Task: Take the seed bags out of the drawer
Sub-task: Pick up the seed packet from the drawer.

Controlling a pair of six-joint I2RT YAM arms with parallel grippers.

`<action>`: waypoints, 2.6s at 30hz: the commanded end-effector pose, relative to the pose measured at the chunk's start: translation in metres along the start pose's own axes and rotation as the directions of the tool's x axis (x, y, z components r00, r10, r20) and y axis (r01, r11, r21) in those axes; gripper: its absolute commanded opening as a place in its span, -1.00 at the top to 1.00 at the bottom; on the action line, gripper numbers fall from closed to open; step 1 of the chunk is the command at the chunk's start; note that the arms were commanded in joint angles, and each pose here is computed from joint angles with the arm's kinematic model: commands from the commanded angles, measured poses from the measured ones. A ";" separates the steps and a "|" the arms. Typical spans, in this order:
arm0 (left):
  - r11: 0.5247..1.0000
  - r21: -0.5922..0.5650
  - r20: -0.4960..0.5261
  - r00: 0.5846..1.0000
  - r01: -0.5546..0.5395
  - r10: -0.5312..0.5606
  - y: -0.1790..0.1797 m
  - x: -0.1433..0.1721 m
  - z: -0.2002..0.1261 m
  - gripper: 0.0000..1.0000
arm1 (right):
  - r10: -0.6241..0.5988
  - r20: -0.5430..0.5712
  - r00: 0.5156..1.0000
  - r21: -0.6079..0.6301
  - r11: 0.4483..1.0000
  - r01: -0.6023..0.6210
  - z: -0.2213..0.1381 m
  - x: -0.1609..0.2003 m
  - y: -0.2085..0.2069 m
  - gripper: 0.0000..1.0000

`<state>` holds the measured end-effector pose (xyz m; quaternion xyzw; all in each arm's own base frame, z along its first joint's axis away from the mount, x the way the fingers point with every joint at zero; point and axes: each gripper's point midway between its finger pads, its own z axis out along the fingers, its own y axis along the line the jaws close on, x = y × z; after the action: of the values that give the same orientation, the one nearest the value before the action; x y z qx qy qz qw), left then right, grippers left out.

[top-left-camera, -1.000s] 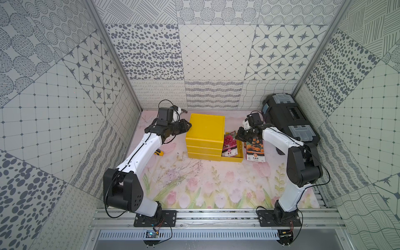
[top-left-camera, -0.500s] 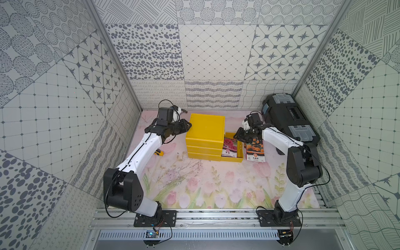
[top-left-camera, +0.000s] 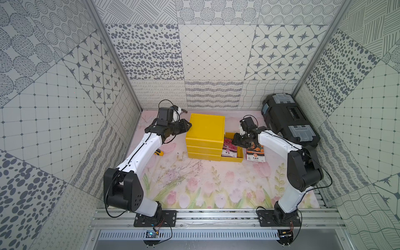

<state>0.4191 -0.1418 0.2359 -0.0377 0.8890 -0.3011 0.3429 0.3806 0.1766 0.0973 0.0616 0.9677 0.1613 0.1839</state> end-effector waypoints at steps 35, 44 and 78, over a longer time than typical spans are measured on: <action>0.991 -0.105 -0.231 0.967 0.084 -0.107 0.026 0.063 0.001 0.50 | 0.063 -0.023 0.998 -0.052 0.997 -0.064 0.012 0.042 0.007 -0.06; 0.991 -0.105 -0.231 0.967 0.084 -0.106 0.026 0.063 0.001 0.50 | 0.024 -0.015 1.000 -0.008 1.000 -0.024 0.007 0.040 0.007 -0.08; 0.992 -0.101 -0.229 0.968 0.081 -0.102 0.025 0.062 0.000 0.50 | 0.092 0.057 0.994 -0.172 0.982 -0.081 0.001 0.017 0.033 1.00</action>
<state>0.4191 -0.1416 0.2365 -0.0389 0.8887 -0.3013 0.3435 0.3545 0.2116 0.0660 0.1157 0.9491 0.2385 0.1699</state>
